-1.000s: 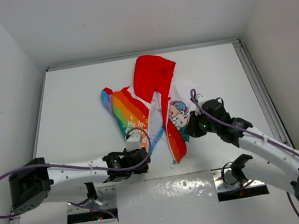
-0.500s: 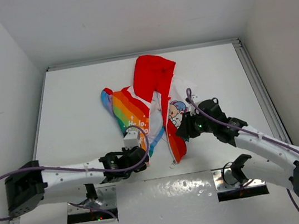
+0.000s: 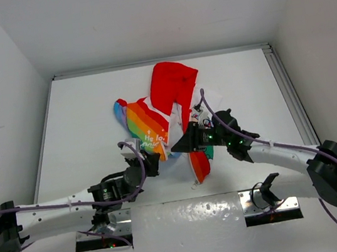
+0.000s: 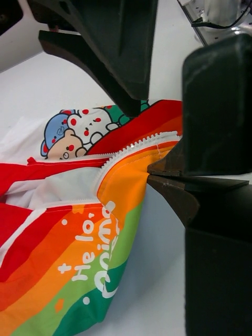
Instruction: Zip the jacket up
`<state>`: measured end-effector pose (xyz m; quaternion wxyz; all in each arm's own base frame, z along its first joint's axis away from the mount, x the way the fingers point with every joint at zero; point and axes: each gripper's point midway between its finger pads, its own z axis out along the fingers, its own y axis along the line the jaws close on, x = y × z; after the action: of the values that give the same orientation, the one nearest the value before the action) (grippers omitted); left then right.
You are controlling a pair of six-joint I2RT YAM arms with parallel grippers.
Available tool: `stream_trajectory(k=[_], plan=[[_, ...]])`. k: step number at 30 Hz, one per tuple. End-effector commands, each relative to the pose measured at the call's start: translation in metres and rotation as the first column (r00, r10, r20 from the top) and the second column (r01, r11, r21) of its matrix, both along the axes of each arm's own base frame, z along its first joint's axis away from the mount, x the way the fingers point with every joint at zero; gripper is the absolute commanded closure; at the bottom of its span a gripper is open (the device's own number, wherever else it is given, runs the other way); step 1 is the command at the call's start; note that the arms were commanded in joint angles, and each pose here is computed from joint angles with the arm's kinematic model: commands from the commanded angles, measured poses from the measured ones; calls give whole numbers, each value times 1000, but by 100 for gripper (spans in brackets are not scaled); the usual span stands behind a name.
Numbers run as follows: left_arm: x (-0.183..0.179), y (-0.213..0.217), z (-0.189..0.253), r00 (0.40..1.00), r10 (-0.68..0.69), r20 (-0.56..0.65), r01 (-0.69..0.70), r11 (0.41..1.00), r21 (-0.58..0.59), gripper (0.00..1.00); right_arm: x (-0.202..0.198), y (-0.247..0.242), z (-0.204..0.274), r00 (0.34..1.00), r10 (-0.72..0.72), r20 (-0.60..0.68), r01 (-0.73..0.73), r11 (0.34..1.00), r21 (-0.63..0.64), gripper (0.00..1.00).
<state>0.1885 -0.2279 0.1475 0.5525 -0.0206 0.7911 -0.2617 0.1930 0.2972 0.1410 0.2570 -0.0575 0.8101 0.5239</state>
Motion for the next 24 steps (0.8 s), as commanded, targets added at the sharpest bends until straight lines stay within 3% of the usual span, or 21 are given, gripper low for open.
stream_trajectory(k=[1, 7, 19, 24], plan=[[0, -5, 16, 998, -26, 56, 29, 998, -50, 100, 5, 22, 50, 998, 34, 44, -42, 981, 190, 56], [-6, -14, 14, 994, -90, 63, 94, 993, -70, 100, 3, 31, 51, 998, 67, 14, -69, 966, 248, 56], [-11, -26, 23, 985, -151, 86, 159, 983, -95, 100, 1, 38, 22, 996, 79, -46, -70, 984, 163, 64], [-13, -28, 23, 981, -172, 88, 180, 979, -93, 100, 1, 43, 20, 996, 82, -46, -73, 983, 169, 85]])
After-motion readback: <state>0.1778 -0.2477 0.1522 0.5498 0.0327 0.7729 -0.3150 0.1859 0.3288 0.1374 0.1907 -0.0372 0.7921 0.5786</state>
